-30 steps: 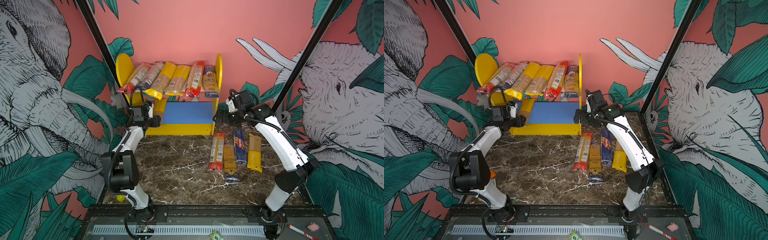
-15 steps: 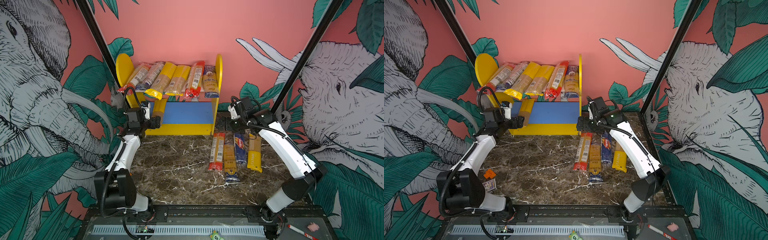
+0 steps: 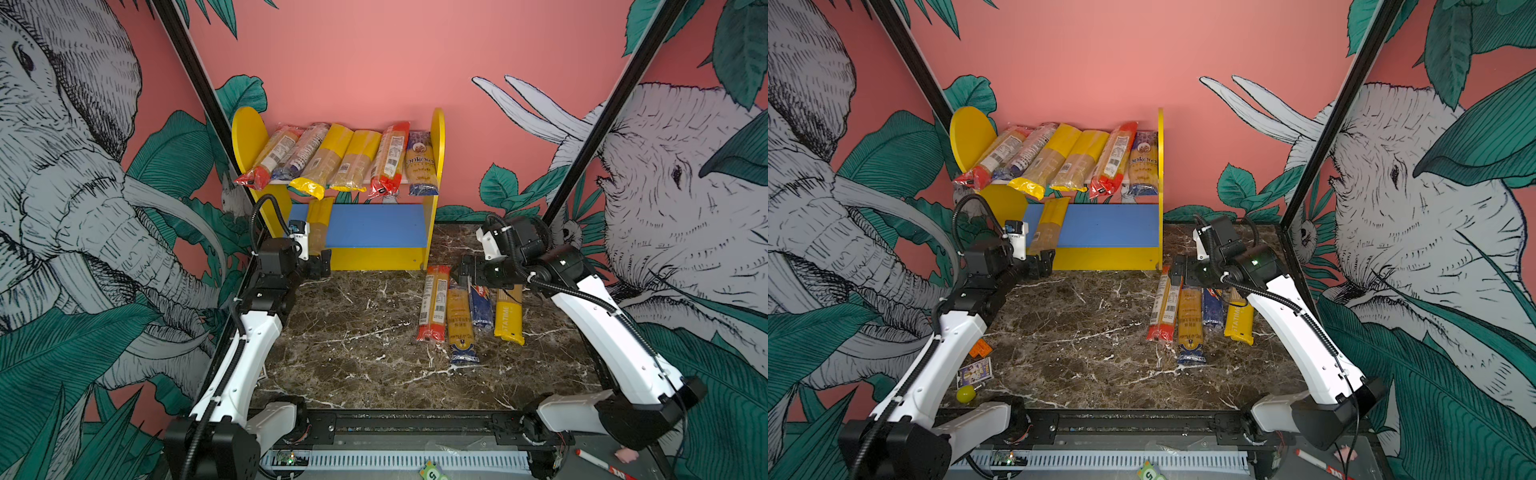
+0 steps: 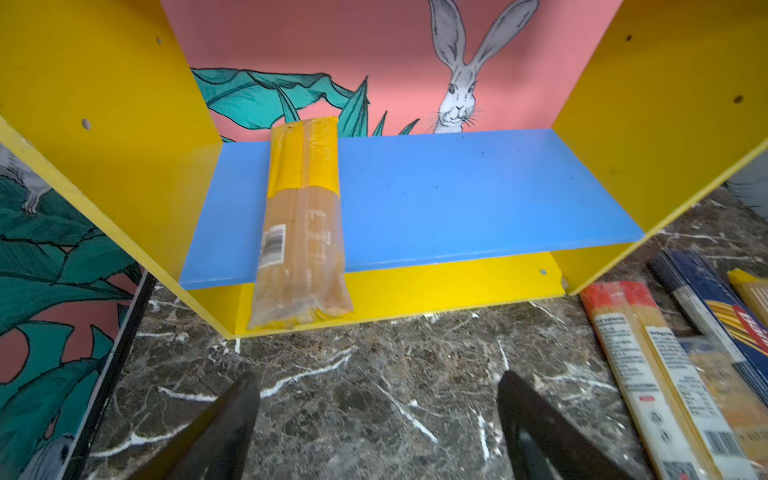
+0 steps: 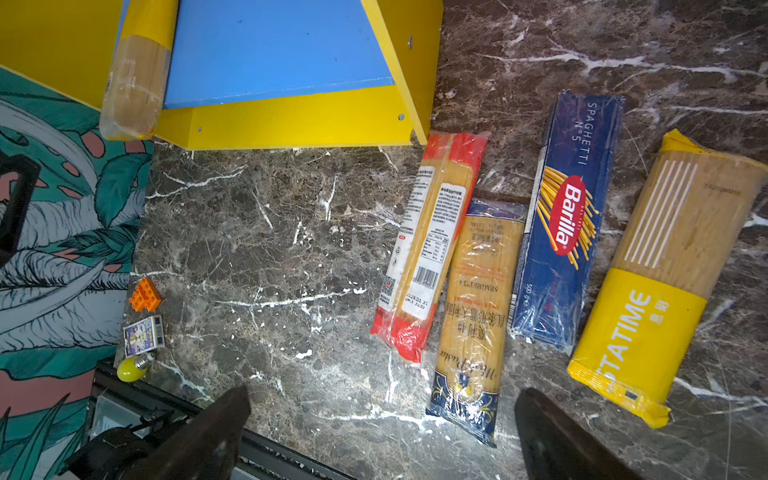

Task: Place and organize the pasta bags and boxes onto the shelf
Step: 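Stand the bag on the lower shelf, open the left gripper, withdraw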

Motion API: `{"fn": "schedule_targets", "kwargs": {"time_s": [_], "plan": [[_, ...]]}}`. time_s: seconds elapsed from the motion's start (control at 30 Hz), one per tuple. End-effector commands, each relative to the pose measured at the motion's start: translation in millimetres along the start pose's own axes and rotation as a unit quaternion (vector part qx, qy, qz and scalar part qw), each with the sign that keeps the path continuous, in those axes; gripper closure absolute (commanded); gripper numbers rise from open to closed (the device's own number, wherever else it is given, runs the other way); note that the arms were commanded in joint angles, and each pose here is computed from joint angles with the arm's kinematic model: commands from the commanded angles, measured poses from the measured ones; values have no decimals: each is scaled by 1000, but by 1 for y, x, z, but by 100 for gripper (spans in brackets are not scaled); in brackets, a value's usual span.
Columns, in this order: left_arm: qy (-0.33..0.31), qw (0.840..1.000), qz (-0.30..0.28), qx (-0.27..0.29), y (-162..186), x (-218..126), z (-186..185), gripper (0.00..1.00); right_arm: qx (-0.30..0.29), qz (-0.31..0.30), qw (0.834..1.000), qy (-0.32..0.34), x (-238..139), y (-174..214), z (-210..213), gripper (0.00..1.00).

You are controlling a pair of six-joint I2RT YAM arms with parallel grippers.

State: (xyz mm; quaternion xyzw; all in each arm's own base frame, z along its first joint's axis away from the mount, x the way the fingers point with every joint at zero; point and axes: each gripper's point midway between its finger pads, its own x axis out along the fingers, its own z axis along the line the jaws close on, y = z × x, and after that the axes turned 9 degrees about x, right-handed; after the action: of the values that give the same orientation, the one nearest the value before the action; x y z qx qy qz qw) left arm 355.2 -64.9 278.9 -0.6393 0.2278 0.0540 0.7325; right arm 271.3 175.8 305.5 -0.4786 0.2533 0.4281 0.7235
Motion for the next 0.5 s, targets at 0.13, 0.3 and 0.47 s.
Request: {"fn": "schedule_targets", "kwargs": {"time_s": [0.13,0.3,0.47], "plan": [[-7,999,18,-26,32,-38,-33,9,-21,2,1000,19,-27,30,-25,1],[26,999,21,-34,48,-49,-73,9,-16,2,1000,13,-38,50,-37,1],[73,997,32,-9,59,-42,-130,8,-6,-3,1000,9,-47,63,-47,1]]}}
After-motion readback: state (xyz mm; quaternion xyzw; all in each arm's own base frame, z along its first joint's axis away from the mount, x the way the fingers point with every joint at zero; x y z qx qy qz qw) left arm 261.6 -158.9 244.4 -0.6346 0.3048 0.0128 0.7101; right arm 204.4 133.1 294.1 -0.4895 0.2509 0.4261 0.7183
